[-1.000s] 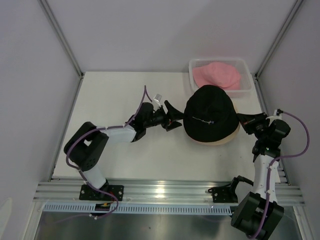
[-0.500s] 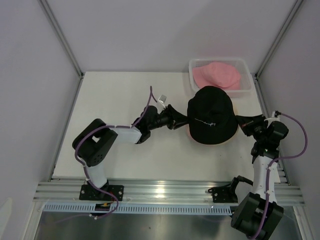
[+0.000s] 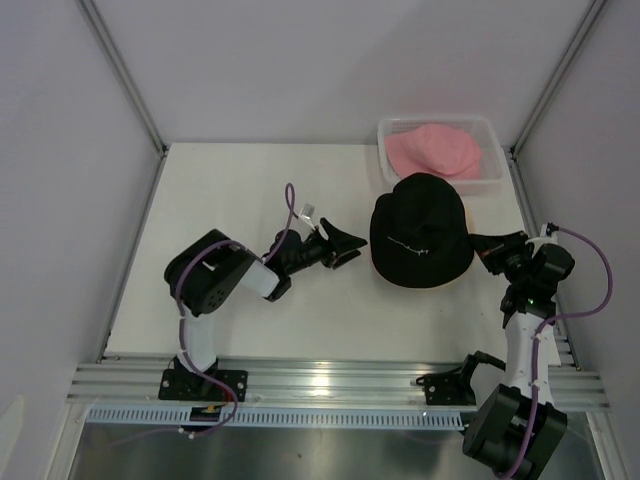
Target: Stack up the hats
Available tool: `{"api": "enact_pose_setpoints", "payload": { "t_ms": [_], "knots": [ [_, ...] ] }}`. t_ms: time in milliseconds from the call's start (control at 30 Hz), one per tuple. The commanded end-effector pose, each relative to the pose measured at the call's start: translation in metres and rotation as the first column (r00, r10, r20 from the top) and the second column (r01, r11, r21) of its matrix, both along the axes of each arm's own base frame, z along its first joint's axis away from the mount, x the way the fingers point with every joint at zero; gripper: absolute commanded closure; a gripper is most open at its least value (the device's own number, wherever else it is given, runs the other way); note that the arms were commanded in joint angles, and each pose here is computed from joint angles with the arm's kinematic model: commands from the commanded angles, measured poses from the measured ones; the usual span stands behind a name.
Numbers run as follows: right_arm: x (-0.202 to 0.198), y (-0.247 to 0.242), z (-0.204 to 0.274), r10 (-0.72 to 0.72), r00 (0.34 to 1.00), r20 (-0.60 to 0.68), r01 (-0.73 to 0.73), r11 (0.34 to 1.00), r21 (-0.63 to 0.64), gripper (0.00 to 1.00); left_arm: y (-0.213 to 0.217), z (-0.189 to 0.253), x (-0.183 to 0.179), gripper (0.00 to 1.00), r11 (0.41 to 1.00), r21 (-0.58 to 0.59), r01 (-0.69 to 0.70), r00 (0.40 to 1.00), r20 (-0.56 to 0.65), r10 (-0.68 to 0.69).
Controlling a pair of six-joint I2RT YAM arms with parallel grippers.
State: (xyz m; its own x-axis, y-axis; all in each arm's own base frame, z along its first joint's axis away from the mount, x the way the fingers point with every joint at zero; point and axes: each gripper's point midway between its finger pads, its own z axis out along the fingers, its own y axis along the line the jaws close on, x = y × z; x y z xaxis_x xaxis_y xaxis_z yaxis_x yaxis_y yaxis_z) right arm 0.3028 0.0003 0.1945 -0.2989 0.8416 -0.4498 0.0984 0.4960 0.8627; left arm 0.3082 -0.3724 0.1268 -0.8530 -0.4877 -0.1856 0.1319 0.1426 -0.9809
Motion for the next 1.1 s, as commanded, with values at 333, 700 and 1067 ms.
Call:
{"api": "enact_pose_setpoints", "payload": {
  "t_ms": [333, 700, 1067],
  "knots": [
    [0.0, 0.0, -0.006, 0.003, 1.0, -0.005, -0.003, 0.999, -0.039, 1.0, 0.008, 0.077, 0.016, 0.32, 0.971, -0.236, 0.039, 0.942, 0.332, 0.042],
    [0.0, 0.0, -0.01, 0.0, 1.0, -0.008, 0.0, 0.999, -0.035, 1.0, -0.003, 0.107, 0.008, 0.35, 0.956, -0.273, 0.104, 0.92, 0.392, 0.011],
    [0.0, 0.001, -0.015, 0.002, 1.0, -0.017, -0.002, 0.999, -0.037, 1.0, -0.02, 0.14, -0.007, 0.37, 0.934, -0.302, 0.189, 0.882, 0.471, -0.026]
  ]
}}
